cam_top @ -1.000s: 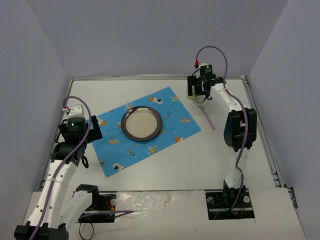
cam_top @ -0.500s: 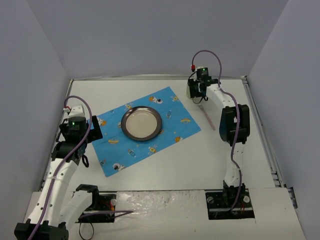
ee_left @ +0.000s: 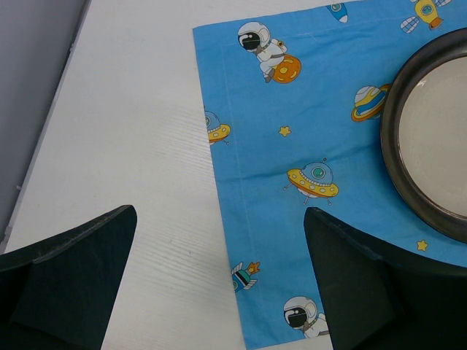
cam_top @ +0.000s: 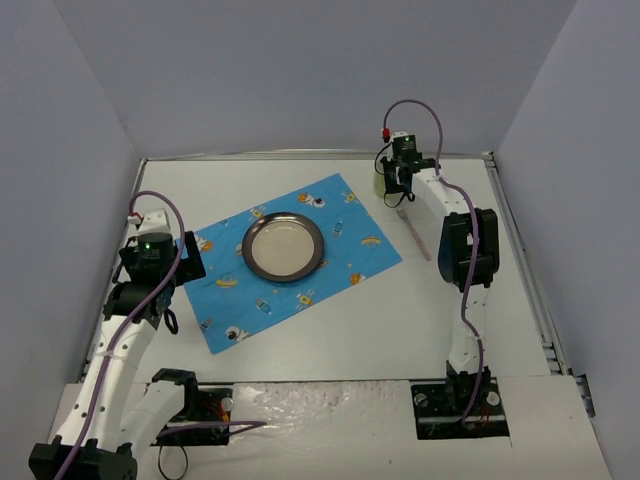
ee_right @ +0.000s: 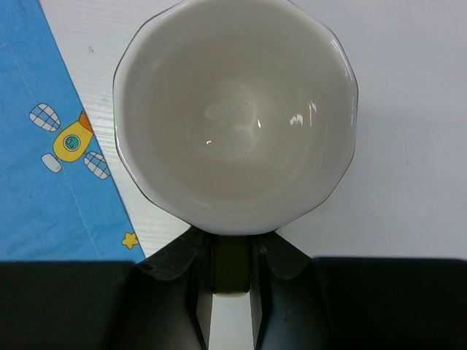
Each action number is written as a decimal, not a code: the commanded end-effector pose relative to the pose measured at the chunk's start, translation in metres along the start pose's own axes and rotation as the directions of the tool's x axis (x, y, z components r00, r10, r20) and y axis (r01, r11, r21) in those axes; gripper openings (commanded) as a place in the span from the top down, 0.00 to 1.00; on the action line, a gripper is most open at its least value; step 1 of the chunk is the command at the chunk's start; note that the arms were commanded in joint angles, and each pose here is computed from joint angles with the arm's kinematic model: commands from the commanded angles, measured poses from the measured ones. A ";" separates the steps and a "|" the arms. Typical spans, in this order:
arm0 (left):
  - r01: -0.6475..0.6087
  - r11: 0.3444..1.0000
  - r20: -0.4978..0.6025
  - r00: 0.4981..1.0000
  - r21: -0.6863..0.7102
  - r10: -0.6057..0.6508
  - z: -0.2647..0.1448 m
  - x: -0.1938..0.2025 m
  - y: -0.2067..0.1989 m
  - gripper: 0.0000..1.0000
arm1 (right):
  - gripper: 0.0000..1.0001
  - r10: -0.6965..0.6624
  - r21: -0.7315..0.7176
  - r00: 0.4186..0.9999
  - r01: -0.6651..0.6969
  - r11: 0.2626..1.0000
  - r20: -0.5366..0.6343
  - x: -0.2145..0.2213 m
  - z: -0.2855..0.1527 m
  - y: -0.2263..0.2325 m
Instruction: Set the dinner table for one person
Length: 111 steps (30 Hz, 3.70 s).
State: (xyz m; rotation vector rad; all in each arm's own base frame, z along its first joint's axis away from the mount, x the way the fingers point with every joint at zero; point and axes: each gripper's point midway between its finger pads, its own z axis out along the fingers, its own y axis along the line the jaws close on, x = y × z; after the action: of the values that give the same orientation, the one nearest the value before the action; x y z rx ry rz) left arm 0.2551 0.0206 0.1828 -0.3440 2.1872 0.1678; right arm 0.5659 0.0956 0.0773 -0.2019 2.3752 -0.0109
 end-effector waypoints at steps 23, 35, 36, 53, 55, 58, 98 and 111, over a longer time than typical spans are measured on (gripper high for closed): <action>0.001 1.000 0.057 0.998 -0.001 -0.001 -0.003 -0.016 0.000 0.03 | 1.00 -0.298 -0.286 0.813 0.480 0.829 0.500 -0.105 -0.124 0.089; -0.001 1.000 0.052 0.999 -0.003 0.001 -0.002 -0.015 0.000 0.03 | 1.00 -0.379 -0.354 0.720 0.644 0.678 0.581 -0.103 -0.107 0.147; -0.001 1.000 0.051 0.999 -0.001 0.001 -0.002 -0.015 -0.001 0.03 | 1.00 -0.386 -0.356 0.717 0.649 0.672 0.580 -0.102 -0.104 0.149; -0.006 1.000 0.046 0.999 0.000 0.006 -0.001 -0.013 -0.001 0.03 | 1.00 -0.466 -0.338 0.714 0.675 0.656 0.523 -0.088 -0.058 0.154; -0.005 1.000 0.047 0.999 0.000 0.005 0.000 -0.013 -0.001 0.03 | 1.00 -0.458 -0.343 0.720 0.668 0.661 0.521 -0.089 -0.056 0.154; -0.006 1.000 0.046 0.999 0.000 0.006 -0.001 -0.014 -0.001 0.03 | 1.00 -0.446 -0.354 0.731 0.657 0.666 0.517 -0.088 -0.052 0.154; -0.008 1.000 0.043 0.999 -0.003 0.008 0.000 -0.013 -0.001 0.03 | 0.91 -0.468 -0.345 0.767 0.625 0.700 0.439 -0.067 -0.014 0.138; -0.007 1.000 0.045 0.999 -0.005 0.008 -0.001 -0.013 0.000 0.03 | 0.60 -0.473 -0.287 0.758 0.623 0.728 0.449 -0.085 -0.026 0.125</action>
State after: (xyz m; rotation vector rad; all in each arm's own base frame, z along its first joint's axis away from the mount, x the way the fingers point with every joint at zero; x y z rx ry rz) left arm 0.2546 0.0209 0.1815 -0.3393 2.1909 0.1715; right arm 0.5737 0.2360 0.0796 -1.1009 1.9825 0.3159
